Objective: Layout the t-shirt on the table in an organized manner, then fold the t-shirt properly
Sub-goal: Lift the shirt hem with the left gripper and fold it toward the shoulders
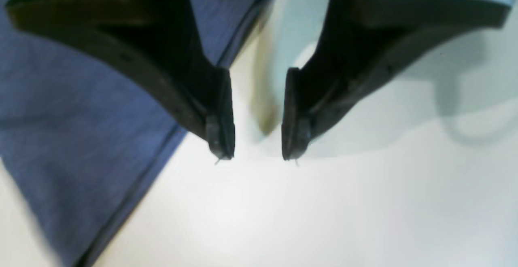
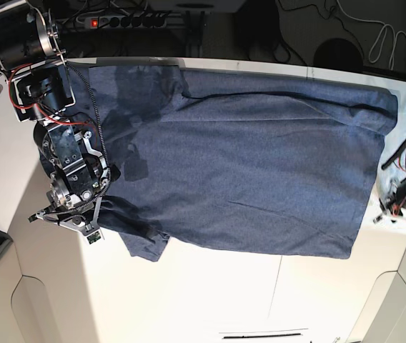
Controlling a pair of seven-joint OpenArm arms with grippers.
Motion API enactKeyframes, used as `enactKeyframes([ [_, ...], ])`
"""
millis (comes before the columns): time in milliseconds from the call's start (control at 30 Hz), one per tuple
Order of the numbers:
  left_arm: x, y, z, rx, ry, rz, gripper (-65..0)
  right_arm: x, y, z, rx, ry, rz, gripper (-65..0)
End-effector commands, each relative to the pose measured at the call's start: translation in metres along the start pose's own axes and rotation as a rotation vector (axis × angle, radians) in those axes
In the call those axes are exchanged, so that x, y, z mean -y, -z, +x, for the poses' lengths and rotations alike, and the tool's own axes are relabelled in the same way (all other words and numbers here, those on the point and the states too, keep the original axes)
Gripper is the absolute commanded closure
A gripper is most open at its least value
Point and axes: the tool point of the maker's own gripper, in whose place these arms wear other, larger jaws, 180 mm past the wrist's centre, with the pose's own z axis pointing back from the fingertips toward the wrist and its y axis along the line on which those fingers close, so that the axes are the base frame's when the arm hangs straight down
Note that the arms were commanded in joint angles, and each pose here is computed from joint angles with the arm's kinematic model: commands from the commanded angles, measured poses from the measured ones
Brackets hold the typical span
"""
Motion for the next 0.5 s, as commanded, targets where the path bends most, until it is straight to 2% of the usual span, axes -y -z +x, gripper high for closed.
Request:
enactKeyframes([
  [0, 0.001, -0.006, 0.030, 0.079, -0.021, -0.015, -22.8, 0.017, -0.003, 0.018, 0.043, 0.015, -0.038, 0.0],
  [200, 0.013, -0.004, 0.028, 0.100, -0.095, -0.071, -22.8, 0.017, -0.003, 0.017, 0.042, 0.015, -0.038, 0.0],
  [467, 0.067, 0.010, 0.003, 0.072, -0.104, -0.160, -22.7, 0.016, -0.003, 0.016, 0.040, 0.014, -0.035, 0.0],
])
